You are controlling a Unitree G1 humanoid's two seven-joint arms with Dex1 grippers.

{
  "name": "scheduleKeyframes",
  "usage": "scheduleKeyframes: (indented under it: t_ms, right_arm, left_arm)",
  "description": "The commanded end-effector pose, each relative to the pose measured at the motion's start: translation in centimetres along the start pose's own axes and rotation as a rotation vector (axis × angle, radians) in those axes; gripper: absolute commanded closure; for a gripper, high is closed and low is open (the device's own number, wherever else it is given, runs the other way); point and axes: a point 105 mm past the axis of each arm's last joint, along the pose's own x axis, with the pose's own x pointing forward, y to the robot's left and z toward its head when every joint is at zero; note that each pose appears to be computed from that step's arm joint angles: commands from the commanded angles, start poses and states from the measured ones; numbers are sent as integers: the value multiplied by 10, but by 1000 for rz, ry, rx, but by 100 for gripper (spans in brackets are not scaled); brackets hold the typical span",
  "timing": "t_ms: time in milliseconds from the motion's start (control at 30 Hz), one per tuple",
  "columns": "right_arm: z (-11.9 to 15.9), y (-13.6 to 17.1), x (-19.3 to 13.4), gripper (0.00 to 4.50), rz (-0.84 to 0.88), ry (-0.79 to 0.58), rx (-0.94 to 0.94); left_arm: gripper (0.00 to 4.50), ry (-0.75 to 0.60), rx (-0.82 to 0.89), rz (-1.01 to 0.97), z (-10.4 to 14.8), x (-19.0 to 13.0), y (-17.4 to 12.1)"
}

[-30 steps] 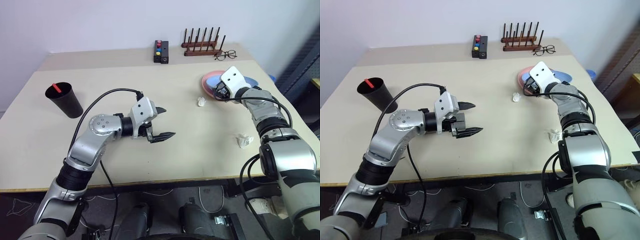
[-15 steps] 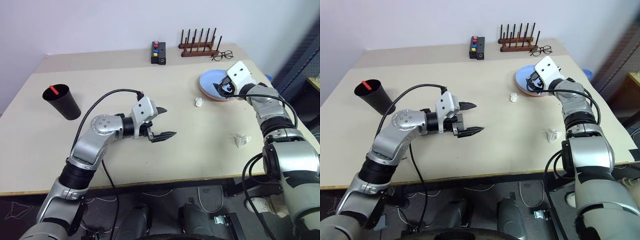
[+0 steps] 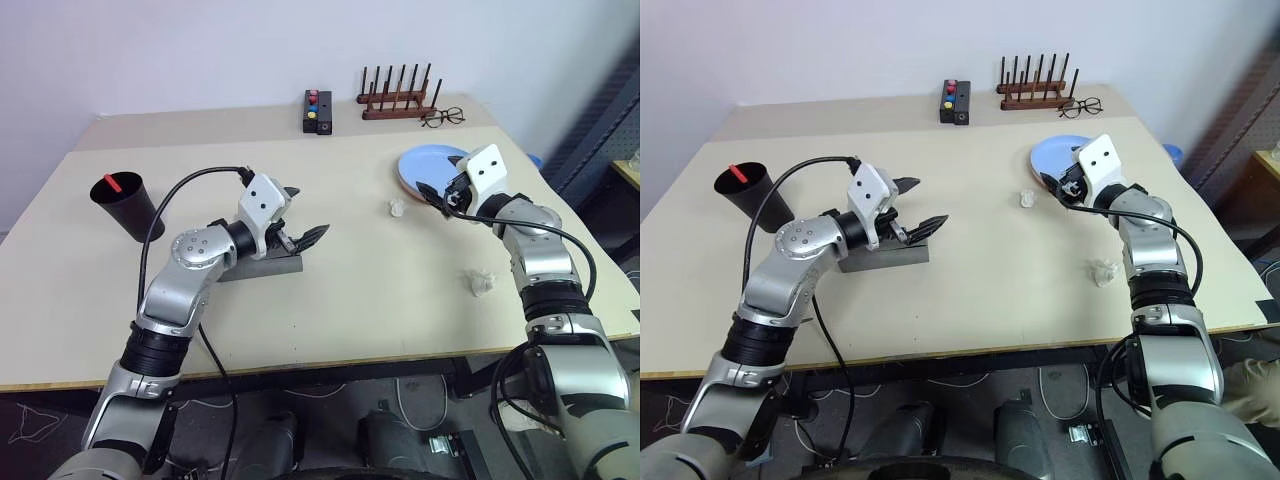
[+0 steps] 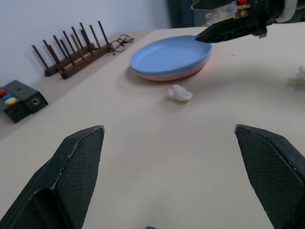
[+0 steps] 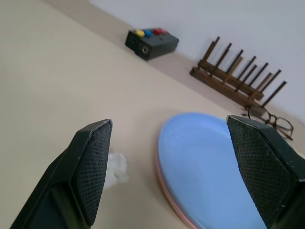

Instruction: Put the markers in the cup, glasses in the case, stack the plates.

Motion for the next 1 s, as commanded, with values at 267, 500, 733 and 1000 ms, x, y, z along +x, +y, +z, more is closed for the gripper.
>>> scheduleKeyframes:
  t_ms: [267,500,733,1000]
  right_arm:
    - [22,2,3,60,-6,-73,0]
    - [22,3,5,60,-1,-73,-1]
    - [23,3,4,60,1,-73,-5]
    - [22,2,4,60,-1,-71,-3]
  left_arm:
    - [0,-39,67,112,12,-2,21]
    - [0,-38,70,114,11,-3,21]
    - [0,-38,74,110,12,-3,20]
    - [0,-38,79,101,13,-2,19]
